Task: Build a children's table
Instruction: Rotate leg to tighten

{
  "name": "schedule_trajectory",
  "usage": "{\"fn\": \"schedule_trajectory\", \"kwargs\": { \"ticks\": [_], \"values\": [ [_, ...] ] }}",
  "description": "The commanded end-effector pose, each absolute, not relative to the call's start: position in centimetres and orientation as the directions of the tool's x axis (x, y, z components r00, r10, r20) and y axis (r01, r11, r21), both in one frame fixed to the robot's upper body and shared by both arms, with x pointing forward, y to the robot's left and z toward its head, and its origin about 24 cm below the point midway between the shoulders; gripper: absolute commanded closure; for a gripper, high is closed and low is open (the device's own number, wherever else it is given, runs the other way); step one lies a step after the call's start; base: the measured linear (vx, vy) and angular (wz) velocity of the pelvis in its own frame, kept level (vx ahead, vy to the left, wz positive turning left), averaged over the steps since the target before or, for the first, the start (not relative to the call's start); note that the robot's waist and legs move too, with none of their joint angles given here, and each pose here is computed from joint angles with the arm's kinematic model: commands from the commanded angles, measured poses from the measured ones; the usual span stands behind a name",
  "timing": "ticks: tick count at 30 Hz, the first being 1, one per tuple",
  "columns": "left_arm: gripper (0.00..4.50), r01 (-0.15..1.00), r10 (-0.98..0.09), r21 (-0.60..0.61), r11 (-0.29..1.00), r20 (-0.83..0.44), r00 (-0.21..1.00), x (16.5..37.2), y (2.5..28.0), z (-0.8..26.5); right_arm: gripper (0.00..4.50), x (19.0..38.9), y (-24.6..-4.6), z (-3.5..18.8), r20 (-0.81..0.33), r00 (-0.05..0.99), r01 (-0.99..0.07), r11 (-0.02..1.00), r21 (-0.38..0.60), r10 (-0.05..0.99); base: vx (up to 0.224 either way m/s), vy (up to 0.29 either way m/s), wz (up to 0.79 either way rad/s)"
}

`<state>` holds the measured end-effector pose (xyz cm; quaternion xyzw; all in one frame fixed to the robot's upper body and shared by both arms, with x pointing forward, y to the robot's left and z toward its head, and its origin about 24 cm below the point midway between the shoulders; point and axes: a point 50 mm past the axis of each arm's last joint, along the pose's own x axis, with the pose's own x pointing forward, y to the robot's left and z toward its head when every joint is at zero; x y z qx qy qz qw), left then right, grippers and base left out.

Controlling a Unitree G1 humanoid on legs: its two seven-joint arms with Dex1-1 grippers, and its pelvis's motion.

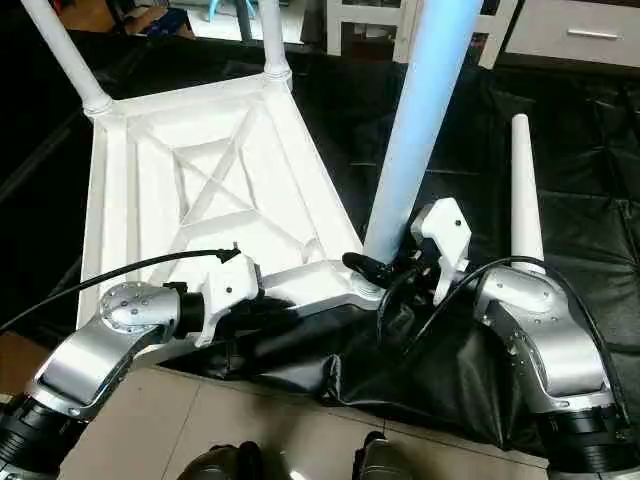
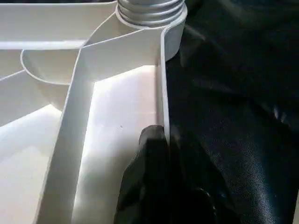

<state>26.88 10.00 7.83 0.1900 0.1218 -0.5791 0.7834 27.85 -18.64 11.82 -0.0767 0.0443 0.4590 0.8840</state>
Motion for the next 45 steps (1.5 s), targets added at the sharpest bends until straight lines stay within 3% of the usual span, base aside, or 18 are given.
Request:
{"fn": "schedule_trajectory", "kwargs": {
  "ticks": [1, 8, 11, 12, 14, 15, 16, 20, 25, 27, 28, 30, 32, 35, 36, 41, 45],
  "values": [
    [4.50, 0.968, -0.891, 0.136, 0.210, -0.381, 0.247, 26.2, 9.7, 8.1, 2.34, 28.0, -19.4, 10.9, -0.189, 0.622, -0.780, 0.622, -0.067, 0.760, 0.000, 0.000, 0.00],
    [4.50, 0.961, -0.860, 0.127, 0.246, -0.429, 0.276, 26.4, 9.0, 7.2, 2.58, 28.9, -18.4, 8.3, -0.283, 0.714, -0.677, 0.735, -0.043, 0.641, 0.000, 0.000, 0.00],
    [4.50, 0.945, -0.838, 0.113, 0.306, -0.440, 0.324, 27.1, 7.7, 7.0, 2.61, 30.4, -17.4, 6.4, -0.337, 0.810, -0.509, 0.861, 0.002, 0.479, -0.018, -0.002, -0.01],
    [4.50, 0.945, -0.838, 0.113, 0.306, -0.440, 0.324, 27.1, 7.7, 7.0, 2.61, 30.4, -17.4, 6.4, -0.337, 0.810, -0.509, 0.861, 0.002, 0.479, -0.066, 0.002, -0.06],
    [4.50, 0.901, -0.788, 0.108, 0.419, -0.450, 0.421, 28.4, 6.1, 7.0, 2.61, 32.2, -17.0, 5.1, -0.385, 0.889, -0.272, 0.962, -0.010, 0.247, -0.075, 0.008, -0.08],
    [4.50, 0.901, -0.788, 0.108, 0.419, -0.450, 0.421, 28.4, 6.1, 7.0, 2.61, 32.2, -17.0, 5.1, -0.385, 0.889, -0.272, 0.962, -0.010, 0.247, -0.090, 0.033, -0.15],
    [4.50, 0.850, -0.750, 0.085, 0.520, -0.430, 0.502, 29.5, 4.7, 7.3, 2.61, 33.5, -16.8, 5.0, -0.357, 0.927, -0.126, 0.992, -0.004, 0.116, -0.090, 0.033, -0.15],
    [4.50, 0.759, -0.718, -0.017, 0.650, -0.341, 0.607, 31.3, 0.8, 8.9, 2.62, 35.9, -15.1, 5.5, -0.303, 0.952, 0.061, 0.998, 0.016, -0.054, -0.077, 0.043, -0.13],
    [4.50, 0.738, -0.695, 0.025, 0.674, -0.317, 0.646, 32.2, 0.7, 9.7, 2.62, 37.0, -13.5, 7.4, -0.225, 0.974, -0.010, 0.999, 0.045, 0.020, -0.056, -0.042, 0.07],
    [4.50, 0.732, -0.683, 0.055, 0.679, -0.315, 0.658, 32.4, 1.5, 9.6, 2.62, 37.0, -13.2, 8.1, -0.183, 0.978, -0.083, 0.994, 0.075, 0.095, 0.009, -0.090, -0.15],
    [4.50, 0.739, -0.687, 0.103, 0.666, -0.303, 0.661, 32.5, 2.8, 9.6, 2.62, 36.5, -13.0, 8.9, -0.124, 0.966, -0.219, 0.973, 0.067, 0.226, -0.004, -0.062, -0.13],
    [4.50, 0.742, -0.687, 0.120, 0.660, -0.305, 0.660, 32.5, 3.3, 9.4, 2.62, 36.2, -13.2, 9.1, -0.097, 0.956, -0.275, 0.961, 0.013, 0.275, 0.000, 0.000, 0.00],
    [4.50, 0.739, -0.680, 0.149, 0.657, -0.305, 0.667, 32.5, 4.4, 9.3, 1.92, 35.2, -14.0, 9.8, -0.043, 0.937, -0.350, 0.934, -0.076, 0.347, 0.000, 0.000, 0.00],
    [4.50, 0.741, -0.683, 0.166, 0.651, -0.298, 0.667, 32.4, 5.7, 9.3, 1.83, 33.7, -15.9, 10.7, 0.002, 0.918, -0.391, 0.904, -0.175, 0.397, 0.000, 0.000, 0.00],
    [4.50, 0.743, -0.685, 0.166, 0.649, -0.297, 0.665, 32.3, 6.0, 9.4, 1.60, 33.3, -16.4, 10.9, 0.002, 0.914, -0.397, 0.895, -0.205, 0.406, 0.000, 0.000, 0.00],
    [4.50, 0.745, -0.687, 0.170, 0.645, -0.299, 0.663, 32.4, 7.1, 9.5, 1.17, 30.3, -18.2, 12.0, -0.018, 0.844, -0.526, 0.822, -0.220, 0.536, 0.000, 0.000, 0.00],
    [4.50, 0.741, -0.683, 0.159, 0.653, -0.301, 0.666, 32.8, 7.1, 9.6, 0.85, 29.0, -18.9, 12.0, -0.053, 0.829, -0.554, 0.805, -0.213, 0.557, 0.000, 0.000, 0.00]
  ]
}}
